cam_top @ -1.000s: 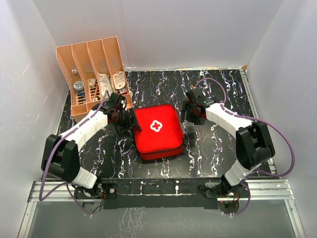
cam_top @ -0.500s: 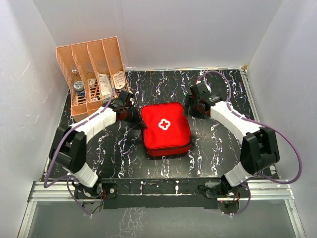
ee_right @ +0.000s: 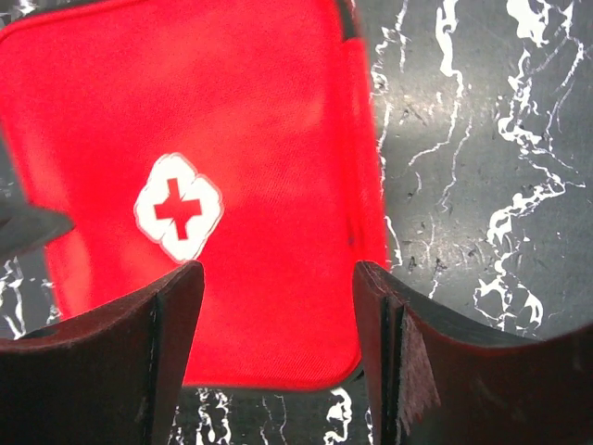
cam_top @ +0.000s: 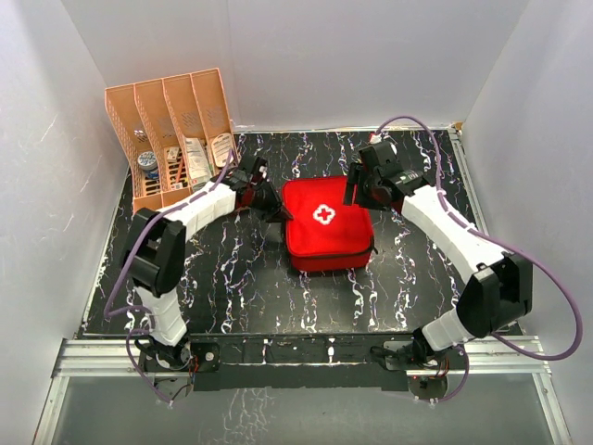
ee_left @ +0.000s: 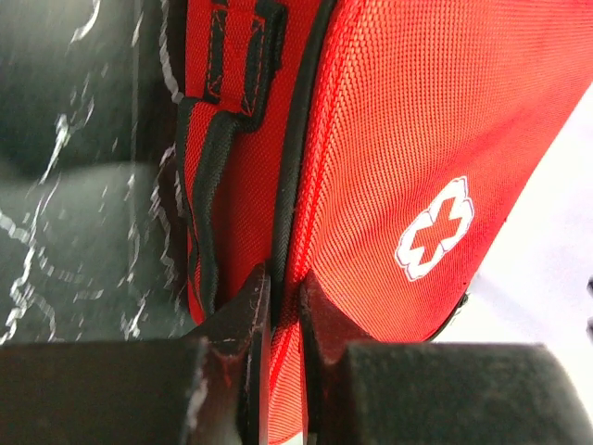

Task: Organize the medicine kit
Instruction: Zip the medicine box at the center of the board.

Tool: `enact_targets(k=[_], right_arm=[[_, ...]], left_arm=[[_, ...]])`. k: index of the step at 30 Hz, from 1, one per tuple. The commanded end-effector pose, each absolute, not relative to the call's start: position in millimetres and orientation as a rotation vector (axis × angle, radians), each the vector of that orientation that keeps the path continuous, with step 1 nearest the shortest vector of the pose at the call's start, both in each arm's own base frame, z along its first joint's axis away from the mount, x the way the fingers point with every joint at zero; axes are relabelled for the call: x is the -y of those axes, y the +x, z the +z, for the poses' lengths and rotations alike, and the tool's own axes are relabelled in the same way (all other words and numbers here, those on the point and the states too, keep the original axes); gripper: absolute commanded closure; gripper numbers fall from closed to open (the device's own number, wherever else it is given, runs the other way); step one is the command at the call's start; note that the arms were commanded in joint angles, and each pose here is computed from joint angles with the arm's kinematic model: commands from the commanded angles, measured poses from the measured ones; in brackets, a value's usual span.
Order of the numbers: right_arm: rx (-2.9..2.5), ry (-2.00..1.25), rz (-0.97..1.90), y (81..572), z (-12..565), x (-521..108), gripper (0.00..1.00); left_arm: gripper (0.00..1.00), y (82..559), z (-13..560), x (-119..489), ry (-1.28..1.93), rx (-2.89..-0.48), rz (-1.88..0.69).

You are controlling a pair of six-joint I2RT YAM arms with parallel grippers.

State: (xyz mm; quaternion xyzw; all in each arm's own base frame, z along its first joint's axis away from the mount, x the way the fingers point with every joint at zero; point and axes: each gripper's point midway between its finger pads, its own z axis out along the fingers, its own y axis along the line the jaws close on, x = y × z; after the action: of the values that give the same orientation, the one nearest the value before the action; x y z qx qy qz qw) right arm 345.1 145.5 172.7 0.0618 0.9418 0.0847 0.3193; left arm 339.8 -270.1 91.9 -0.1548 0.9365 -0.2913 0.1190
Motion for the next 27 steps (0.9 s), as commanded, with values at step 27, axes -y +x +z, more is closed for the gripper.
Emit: enact_targets(k=[27], right_arm=[[-2.152,0.105,0.003,318.2,191.4,-235.5,0.37]], left_arm=[[1.00,456.1,23.7,260.5,-1.251,-2.446,-0.555]])
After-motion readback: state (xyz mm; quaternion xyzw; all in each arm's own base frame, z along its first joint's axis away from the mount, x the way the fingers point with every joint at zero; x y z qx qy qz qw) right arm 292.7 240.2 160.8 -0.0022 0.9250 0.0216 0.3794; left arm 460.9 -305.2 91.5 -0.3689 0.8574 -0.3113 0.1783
